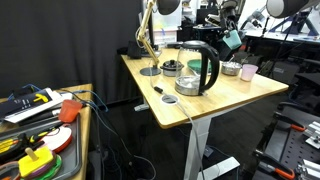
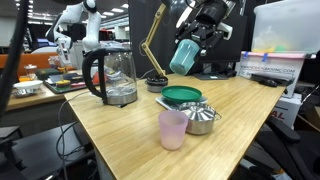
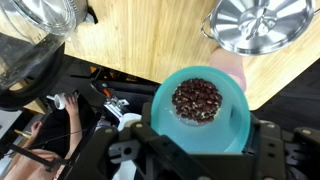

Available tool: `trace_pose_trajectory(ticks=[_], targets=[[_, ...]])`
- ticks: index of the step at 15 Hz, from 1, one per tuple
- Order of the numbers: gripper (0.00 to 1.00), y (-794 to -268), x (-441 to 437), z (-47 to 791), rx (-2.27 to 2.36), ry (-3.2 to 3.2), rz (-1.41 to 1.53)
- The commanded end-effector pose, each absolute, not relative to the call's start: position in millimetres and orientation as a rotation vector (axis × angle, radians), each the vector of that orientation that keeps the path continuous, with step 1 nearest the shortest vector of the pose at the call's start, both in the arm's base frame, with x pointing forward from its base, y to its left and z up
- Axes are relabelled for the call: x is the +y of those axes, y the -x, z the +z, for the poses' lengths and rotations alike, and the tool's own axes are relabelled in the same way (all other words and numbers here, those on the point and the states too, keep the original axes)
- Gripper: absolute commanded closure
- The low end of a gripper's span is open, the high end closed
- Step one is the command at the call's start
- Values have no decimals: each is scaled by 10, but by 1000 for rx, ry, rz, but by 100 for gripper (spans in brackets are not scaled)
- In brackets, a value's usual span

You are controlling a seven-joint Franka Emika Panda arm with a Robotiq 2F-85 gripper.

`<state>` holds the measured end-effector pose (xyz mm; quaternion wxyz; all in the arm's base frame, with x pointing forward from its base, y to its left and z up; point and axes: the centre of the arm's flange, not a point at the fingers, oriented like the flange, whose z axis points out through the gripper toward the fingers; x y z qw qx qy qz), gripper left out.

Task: Pour the things in the blue cup onto the plate

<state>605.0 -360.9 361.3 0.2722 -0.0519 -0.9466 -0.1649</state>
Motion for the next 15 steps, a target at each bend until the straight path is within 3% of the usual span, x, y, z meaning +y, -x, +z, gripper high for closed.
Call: trace_pose_trajectory(ticks=[1,9,10,11,15], targets=[[46,-6779,-3619,3853,-2497,171,-448],[46,-6986,-3102,3775,-2387,121,-379],[46,-6289,-2870,3567,-2426,85,-351],[21,-6293,-2867,3546,-2423,85,-346],[21,-6297,-2862,3536,-2422,84,-346]])
